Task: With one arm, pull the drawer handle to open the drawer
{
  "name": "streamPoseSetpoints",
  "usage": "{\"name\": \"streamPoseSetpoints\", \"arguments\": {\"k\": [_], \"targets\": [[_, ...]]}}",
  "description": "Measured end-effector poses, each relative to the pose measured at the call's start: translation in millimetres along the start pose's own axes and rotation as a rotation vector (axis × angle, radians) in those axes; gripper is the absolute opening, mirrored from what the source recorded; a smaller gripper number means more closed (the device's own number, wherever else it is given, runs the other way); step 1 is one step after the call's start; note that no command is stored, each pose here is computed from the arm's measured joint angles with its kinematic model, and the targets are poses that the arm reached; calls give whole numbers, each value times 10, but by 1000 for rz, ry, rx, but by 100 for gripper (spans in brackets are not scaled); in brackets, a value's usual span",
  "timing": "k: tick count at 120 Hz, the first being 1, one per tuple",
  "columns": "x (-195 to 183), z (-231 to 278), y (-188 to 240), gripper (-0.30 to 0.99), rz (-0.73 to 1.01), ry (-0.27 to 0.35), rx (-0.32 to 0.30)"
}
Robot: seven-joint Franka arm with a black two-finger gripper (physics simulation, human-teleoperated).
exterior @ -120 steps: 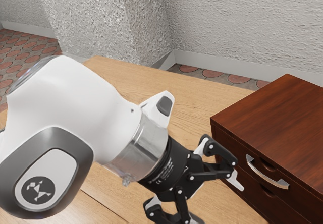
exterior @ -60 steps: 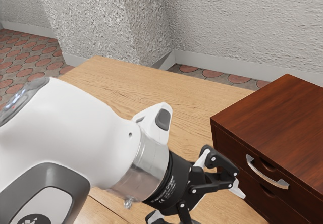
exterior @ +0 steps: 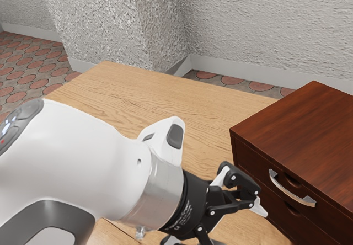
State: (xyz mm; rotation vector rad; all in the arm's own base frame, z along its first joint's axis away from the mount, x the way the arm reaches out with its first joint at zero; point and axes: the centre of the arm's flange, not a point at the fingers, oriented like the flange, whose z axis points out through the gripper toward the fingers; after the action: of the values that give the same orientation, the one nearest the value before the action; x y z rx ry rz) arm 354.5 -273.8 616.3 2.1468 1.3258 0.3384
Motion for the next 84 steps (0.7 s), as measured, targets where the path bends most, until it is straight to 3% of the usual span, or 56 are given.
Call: {"name": "streamPoseSetpoints", "arguments": {"k": [16,42,71,84], "targets": [[-66,-31,-9,50,1,2,-8],[82,334,45,47,-7,31,9],[287,338,179,43,11,76,-71],[421,494,233,42,16,97,-75]]}}
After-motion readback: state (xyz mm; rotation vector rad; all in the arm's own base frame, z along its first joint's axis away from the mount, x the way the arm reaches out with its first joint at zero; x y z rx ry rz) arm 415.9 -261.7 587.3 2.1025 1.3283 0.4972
